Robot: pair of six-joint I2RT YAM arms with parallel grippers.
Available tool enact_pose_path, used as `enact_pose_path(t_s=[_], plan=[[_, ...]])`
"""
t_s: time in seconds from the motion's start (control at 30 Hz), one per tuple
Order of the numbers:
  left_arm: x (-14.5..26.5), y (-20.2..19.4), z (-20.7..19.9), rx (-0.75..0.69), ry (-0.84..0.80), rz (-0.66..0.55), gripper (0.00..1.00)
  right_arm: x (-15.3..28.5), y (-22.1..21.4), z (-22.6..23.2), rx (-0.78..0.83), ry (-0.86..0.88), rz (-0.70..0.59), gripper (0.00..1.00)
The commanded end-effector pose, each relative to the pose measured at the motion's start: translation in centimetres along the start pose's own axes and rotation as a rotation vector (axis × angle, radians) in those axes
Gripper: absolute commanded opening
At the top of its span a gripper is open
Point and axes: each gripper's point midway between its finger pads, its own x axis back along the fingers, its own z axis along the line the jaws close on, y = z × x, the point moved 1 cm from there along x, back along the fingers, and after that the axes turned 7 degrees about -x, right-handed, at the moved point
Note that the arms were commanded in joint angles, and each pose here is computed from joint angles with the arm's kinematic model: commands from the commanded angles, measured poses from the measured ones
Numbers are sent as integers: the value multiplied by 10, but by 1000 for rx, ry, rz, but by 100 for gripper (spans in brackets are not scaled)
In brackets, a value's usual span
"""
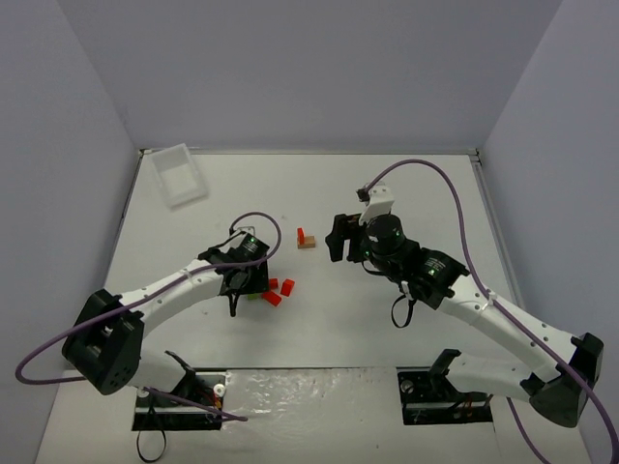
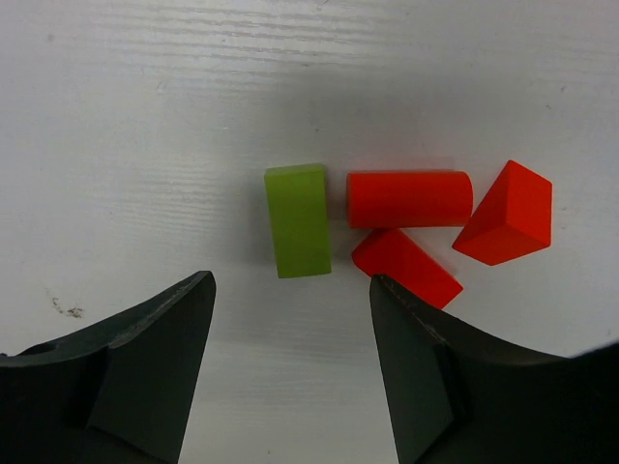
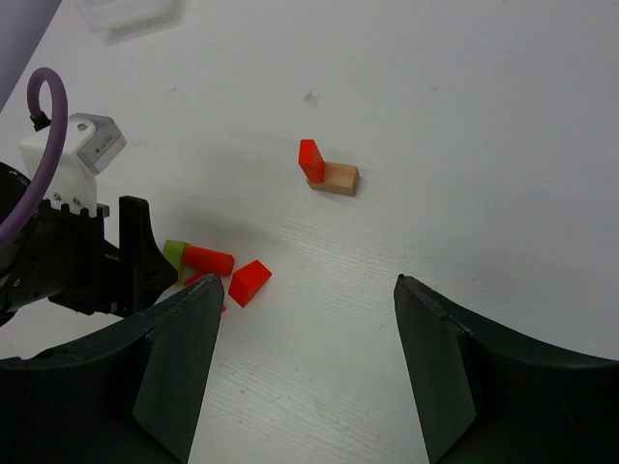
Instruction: Build the wood block tower
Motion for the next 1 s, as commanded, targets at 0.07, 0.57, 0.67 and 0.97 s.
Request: enact_pose_path(t_s=[0.07, 0.57, 0.67, 0.97], plan=[[-6, 13, -13, 56, -26, -27, 58, 8, 14, 1, -42, 23, -68, 69], [-28, 2, -6, 83, 12, 40, 47, 10, 6, -5, -50, 9, -63, 69], [-32, -1, -6, 81, 16, 53, 46, 8, 6, -6, -44, 3, -60, 69], [-34, -6, -4, 78, 26, 72, 19, 4, 4, -3, -33, 6, -44, 69]])
